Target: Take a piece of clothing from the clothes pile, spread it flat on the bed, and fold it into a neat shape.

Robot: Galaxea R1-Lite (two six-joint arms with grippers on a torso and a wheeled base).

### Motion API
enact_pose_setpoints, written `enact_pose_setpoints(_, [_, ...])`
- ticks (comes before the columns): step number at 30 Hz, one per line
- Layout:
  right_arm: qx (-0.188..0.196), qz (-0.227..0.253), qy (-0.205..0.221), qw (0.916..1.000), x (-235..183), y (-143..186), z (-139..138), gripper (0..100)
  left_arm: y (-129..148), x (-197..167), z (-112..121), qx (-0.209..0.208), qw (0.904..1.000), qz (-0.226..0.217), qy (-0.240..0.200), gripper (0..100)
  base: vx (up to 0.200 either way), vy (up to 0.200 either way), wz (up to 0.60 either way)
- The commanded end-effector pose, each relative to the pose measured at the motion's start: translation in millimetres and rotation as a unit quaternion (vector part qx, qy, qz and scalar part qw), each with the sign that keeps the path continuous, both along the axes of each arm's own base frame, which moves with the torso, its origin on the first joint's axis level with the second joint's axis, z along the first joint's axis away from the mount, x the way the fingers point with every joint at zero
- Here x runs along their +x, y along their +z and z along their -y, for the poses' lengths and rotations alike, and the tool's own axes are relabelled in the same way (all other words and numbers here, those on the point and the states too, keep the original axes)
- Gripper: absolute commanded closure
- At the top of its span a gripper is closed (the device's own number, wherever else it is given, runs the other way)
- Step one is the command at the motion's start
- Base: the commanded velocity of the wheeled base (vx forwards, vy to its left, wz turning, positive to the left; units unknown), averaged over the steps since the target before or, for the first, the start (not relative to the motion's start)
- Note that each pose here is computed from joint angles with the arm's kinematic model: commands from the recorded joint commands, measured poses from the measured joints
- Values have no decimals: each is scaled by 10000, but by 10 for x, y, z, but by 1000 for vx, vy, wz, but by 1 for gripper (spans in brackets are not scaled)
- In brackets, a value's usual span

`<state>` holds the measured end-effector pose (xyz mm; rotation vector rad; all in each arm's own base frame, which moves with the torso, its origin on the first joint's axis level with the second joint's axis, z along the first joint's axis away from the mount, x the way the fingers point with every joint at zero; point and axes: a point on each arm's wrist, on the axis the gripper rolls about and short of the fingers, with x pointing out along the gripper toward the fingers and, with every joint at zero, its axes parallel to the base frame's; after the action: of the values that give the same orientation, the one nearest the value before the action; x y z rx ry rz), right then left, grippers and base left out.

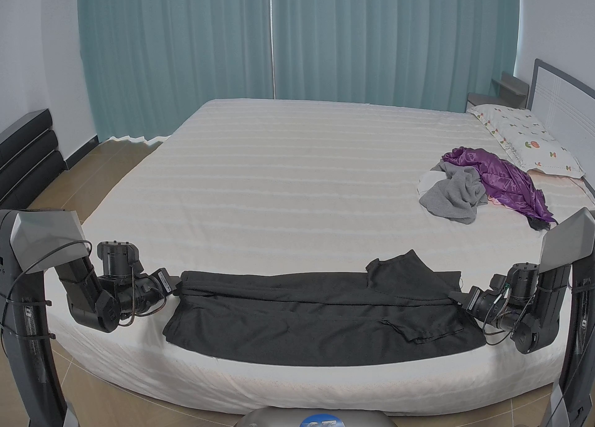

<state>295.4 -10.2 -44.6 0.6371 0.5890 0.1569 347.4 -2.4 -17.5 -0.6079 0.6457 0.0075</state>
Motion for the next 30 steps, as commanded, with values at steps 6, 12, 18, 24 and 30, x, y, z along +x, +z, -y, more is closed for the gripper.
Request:
enact_pose_setpoints(6, [251, 506, -127, 9983, 142, 225, 59, 0, 117, -1, -21, -50, 9996, 275, 52, 0, 0, 0, 0])
enact_pose_setpoints(12, [519, 502, -281, 9970, 358, 223, 82, 0, 215, 293, -22, -118, 9988, 480, 40, 0, 0, 0, 0])
enact_pose_setpoints(18, [931, 226, -596, 9936, 589, 118, 183, 0, 89, 646, 20, -150, 9998, 93, -26, 0, 0, 0, 0])
enact_pose_setpoints(24, [1001, -39, -721, 9923, 639, 17, 275, 0, 43, 720, 43, -362, 9985, -224, -330, 0, 0, 0, 0])
enact_pose_setpoints(30, [1007, -86, -711, 9923, 641, -24, 269, 0, -47, 701, 52, -367, 9979, -352, -409, 0, 0, 0, 0])
